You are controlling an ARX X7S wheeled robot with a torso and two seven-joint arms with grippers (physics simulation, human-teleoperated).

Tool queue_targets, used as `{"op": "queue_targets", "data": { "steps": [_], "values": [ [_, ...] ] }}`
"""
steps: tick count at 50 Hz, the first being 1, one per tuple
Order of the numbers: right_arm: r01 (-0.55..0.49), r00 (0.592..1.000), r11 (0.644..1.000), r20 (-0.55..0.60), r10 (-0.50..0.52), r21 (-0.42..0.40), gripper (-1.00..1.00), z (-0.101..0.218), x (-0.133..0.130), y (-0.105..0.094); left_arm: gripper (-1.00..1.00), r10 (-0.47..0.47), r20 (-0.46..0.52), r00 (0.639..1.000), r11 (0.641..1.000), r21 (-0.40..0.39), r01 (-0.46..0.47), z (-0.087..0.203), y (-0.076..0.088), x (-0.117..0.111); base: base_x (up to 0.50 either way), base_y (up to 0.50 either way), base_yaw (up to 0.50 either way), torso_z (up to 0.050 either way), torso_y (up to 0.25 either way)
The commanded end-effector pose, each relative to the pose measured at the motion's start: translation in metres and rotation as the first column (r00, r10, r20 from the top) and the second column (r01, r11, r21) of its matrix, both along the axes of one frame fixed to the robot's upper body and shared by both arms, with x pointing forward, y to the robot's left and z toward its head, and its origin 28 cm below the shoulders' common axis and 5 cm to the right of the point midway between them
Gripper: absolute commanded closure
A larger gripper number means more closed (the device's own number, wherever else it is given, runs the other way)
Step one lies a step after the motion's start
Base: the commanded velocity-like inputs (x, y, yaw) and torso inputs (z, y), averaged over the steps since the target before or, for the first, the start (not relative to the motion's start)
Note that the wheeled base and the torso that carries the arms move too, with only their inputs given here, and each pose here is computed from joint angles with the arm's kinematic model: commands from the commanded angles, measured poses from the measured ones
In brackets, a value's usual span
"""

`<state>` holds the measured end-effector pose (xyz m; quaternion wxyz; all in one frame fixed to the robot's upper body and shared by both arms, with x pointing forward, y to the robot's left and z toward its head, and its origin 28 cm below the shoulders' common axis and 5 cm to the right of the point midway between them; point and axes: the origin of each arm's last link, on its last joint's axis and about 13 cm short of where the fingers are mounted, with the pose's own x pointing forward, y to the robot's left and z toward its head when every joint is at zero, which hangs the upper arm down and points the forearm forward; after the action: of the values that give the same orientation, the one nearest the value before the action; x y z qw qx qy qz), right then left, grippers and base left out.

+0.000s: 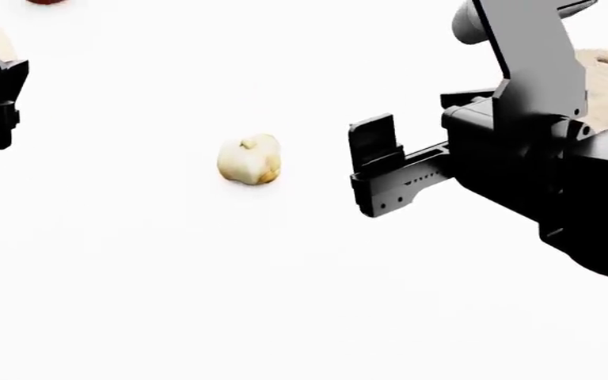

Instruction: Place the apricot and the ginger on separate cutting boards.

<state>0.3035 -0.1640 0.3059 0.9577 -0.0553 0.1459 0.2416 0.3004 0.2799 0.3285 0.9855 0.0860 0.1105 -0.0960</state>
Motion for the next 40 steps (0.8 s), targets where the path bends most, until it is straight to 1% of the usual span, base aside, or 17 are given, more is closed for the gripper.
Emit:
{"op": "queue_targets", "data": {
  "steps": [1,12,24,25,26,27,28,31,32,40],
  "values": [
    [0.014,1.0,1.0,-0.01,-0.014,0.019,-1.0,-0.008,0.001,-0.003,1.0,-0.002,-0.011,1.0,1.0,-0.002,0.002,-0.005,-0.003,0.002,0.34,-0.06,0.0,0.0,0.0],
    [-0.018,1.0,1.0,-0.018,0.018,0.001,-1.0,-0.011,-0.001,0.0,1.0,-0.003,-0.022,1.0,1.0,0.0,0.003,-0.008,0.0,0.001,0.34,-0.01,0.0,0.0,0.001],
    [-0.039,0.999,0.999,-0.016,0.039,0.014,-1.0,-0.015,0.002,0.005,1.0,0.004,-0.03,1.0,1.0,-0.005,-0.005,-0.012,0.001,-0.001,0.33,0.0,0.0,0.0,0.001],
    [-0.054,0.999,0.998,0.003,0.054,0.045,-1.0,-0.015,0.006,0.01,1.0,0.006,-0.029,1.0,1.0,-0.006,-0.006,-0.012,0.001,-0.001,0.0,0.0,0.0,0.0,0.0],
    [-0.048,0.999,0.997,0.007,0.048,0.065,-1.0,-0.014,0.008,0.011,1.0,0.005,-0.028,1.0,1.0,-0.006,-0.006,-0.012,0.001,-0.001,0.0,0.0,0.0,0.0,0.01],
    [-0.074,0.997,0.996,0.028,0.073,0.051,-1.0,-0.014,0.011,0.017,1.0,0.005,-0.028,1.0,1.0,-0.009,-0.006,-0.011,0.001,-0.001,0.0,0.0,0.0,0.0,0.0],
    [-0.089,0.996,0.994,0.028,0.088,0.063,-1.0,-0.018,0.013,0.023,1.0,0.004,-0.03,1.0,1.0,-0.008,-0.004,-0.012,0.001,-0.001,0.0,0.0,0.0,0.0,0.0],
    [-0.149,0.989,0.987,0.01,0.148,0.053,-1.0,-0.027,0.019,0.034,1.0,0.002,-0.035,0.999,1.0,-0.003,-0.002,-0.011,0.001,-0.002,0.0,0.0,0.0,0.0,0.0],
    [-0.158,0.987,0.985,-0.001,0.158,0.065,-1.0,-0.029,0.021,0.038,1.0,0.006,-0.032,0.999,1.0,-0.005,-0.006,-0.009,0.002,-0.002,0.0,0.0,0.0,0.0,0.0],
    [-0.187,0.981,0.979,-0.03,0.19,0.074,-1.0,-0.04,0.036,0.053,1.0,0.008,-0.039,0.999,1.0,-0.015,-0.008,-0.015,0.002,-0.002,0.0,0.0,0.0,0.0,0.0]
  ]
}}
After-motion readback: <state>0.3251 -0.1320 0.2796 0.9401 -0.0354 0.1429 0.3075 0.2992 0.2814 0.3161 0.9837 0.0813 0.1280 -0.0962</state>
